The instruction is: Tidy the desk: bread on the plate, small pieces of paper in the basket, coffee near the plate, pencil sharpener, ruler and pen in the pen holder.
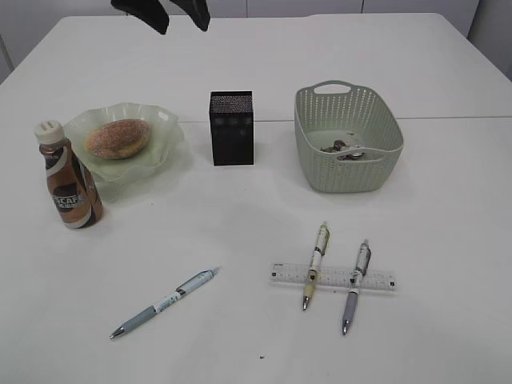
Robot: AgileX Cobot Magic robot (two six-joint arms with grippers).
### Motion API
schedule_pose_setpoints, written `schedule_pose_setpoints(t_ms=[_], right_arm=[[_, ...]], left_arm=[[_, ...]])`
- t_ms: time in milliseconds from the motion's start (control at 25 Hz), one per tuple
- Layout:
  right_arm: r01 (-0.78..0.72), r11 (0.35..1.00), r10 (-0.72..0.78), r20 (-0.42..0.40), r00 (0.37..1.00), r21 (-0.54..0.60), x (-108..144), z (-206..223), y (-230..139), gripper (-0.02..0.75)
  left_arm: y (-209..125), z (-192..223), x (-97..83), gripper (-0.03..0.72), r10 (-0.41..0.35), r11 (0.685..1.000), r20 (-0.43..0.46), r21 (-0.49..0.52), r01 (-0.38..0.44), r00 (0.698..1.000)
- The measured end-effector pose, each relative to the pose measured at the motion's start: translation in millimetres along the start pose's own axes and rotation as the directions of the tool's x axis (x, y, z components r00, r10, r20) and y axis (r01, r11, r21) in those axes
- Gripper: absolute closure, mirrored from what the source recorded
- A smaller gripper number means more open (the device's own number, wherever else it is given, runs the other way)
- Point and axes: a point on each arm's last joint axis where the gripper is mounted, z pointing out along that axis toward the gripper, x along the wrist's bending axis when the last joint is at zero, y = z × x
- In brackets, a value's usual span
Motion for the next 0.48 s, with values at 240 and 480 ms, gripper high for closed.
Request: schedule_pose_setpoints(t_ms=[240,480], right_arm=[[0.059,0.996,-0.055,-0.068,0.996,0.074,-1,23,22,0.263],[0.228,0.963,-0.210,-0.133,0.969,0.142,7,53,50,0.263]], left_arm=[[1,-35,-7.0,0.244,-0.007,0.999,0.055,-0.049,0.010,0.998],[-22,-44,-3.5,0.244,0.001,0.999,0.050,0.035,-0.002,0.999]])
